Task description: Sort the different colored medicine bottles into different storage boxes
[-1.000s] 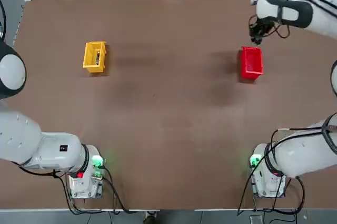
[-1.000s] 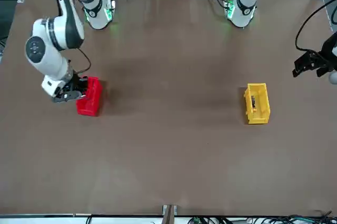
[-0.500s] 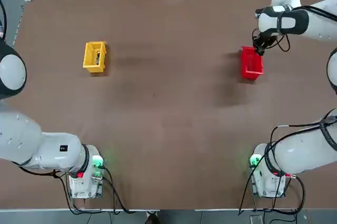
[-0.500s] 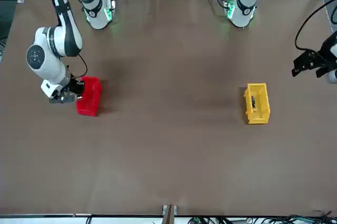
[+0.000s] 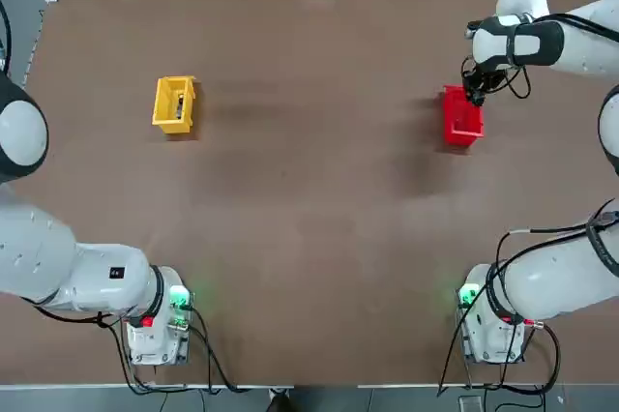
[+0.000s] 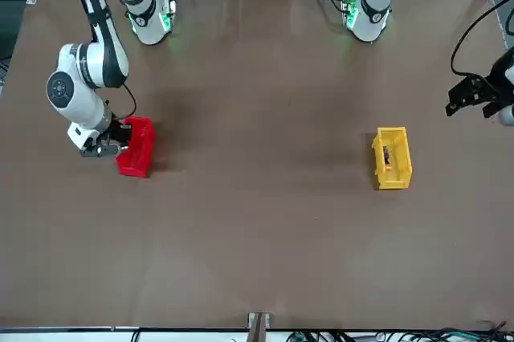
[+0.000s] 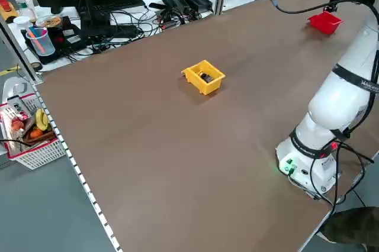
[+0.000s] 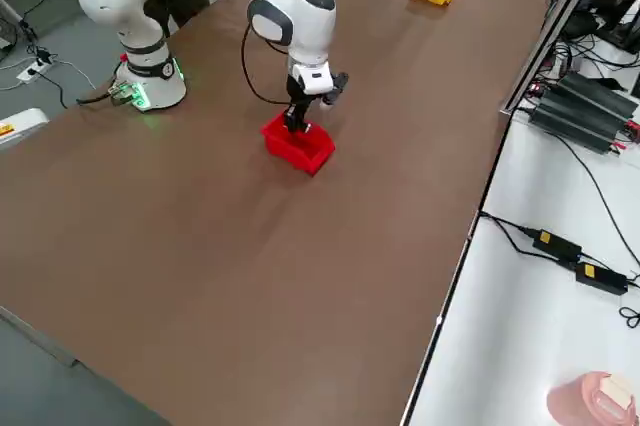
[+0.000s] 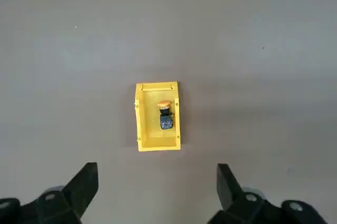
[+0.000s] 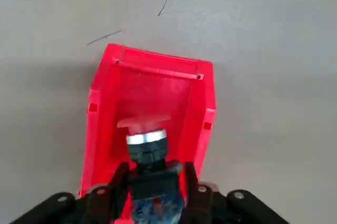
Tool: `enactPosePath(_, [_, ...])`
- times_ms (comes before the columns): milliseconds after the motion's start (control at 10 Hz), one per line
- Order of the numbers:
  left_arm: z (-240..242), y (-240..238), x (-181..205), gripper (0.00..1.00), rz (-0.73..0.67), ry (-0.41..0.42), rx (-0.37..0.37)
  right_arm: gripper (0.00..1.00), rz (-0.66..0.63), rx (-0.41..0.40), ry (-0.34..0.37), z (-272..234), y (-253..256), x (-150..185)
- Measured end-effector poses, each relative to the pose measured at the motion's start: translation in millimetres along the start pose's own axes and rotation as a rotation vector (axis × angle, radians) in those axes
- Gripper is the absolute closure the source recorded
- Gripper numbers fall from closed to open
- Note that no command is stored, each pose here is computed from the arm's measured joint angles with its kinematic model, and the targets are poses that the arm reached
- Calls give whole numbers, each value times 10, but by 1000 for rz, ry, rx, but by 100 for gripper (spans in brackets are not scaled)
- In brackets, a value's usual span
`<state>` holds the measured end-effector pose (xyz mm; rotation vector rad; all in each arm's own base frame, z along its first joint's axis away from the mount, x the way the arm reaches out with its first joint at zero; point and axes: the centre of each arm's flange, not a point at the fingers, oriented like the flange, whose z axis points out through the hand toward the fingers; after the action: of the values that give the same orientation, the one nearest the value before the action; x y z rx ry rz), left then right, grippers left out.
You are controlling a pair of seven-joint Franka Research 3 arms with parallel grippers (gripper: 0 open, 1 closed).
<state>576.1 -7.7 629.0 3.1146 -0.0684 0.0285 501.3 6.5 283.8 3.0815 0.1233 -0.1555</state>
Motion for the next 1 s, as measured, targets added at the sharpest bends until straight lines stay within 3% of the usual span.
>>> enactPosePath(300, [0, -1, 0, 0, 0, 0, 0, 3, 0, 0, 1, -3, -11, 1])
enactPosePath(600, [0, -2, 0, 0, 0, 0, 0, 0, -2, -1, 24, -151, -19, 90])
enactPosePath(1000, [0, -19, -1, 0, -3, 0, 4, 0, -27, -17, 89, -1054, -47, 607])
